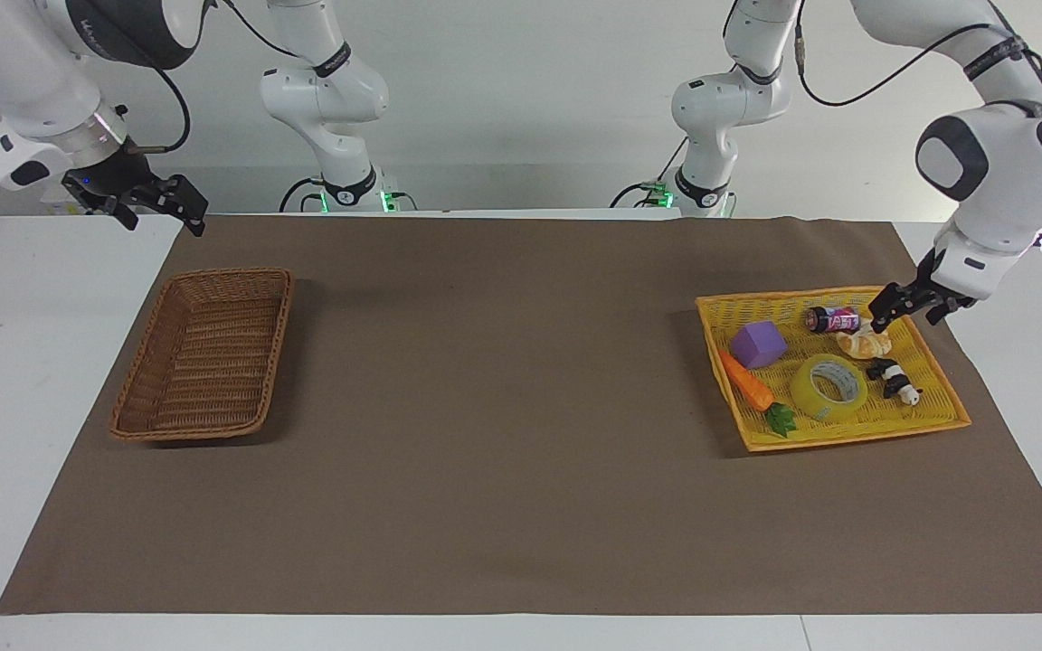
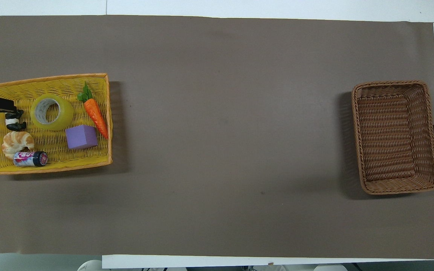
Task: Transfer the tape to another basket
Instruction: 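Reach the left gripper down to the tape roll in the yellow basket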
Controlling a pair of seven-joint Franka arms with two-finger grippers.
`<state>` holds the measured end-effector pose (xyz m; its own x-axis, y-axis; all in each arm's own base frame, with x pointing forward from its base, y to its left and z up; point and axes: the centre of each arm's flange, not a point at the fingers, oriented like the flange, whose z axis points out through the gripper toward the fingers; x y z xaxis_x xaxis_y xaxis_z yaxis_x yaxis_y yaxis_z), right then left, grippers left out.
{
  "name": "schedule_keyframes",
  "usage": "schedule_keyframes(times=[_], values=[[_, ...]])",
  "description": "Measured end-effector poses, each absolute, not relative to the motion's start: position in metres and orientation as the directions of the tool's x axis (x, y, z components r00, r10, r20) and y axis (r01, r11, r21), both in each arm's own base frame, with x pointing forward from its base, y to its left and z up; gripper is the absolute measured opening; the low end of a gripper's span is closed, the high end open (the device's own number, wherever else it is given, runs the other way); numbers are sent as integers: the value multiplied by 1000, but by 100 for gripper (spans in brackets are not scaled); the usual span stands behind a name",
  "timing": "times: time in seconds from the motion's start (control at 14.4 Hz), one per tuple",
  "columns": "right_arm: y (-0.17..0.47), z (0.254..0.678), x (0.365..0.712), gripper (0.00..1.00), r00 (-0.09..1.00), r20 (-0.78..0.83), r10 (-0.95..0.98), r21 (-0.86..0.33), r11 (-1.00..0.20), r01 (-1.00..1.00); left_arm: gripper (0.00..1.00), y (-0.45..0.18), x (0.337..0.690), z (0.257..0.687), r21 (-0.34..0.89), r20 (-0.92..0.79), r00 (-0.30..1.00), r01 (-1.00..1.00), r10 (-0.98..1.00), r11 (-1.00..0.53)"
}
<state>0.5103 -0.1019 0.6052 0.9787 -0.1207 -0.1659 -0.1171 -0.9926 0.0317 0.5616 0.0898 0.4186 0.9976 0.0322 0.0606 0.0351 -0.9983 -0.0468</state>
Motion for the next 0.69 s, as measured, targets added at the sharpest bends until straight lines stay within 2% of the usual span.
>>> schedule_keyframes(times=[0.14, 0.28, 0.69], values=[[-102, 605, 510, 100, 979, -166, -121, 32, -993, -117, 96, 83, 565, 396, -44, 51, 999, 21, 19, -999], [-102, 605, 510, 100, 979, -166, -121, 32, -993, -117, 90, 76, 569, 389, -43, 46, 999, 9, 7, -999], [-102, 605, 510, 100, 979, -166, -121, 32, -993, -117, 81, 70, 581, 359, -39, 39, 999, 10, 9, -999]])
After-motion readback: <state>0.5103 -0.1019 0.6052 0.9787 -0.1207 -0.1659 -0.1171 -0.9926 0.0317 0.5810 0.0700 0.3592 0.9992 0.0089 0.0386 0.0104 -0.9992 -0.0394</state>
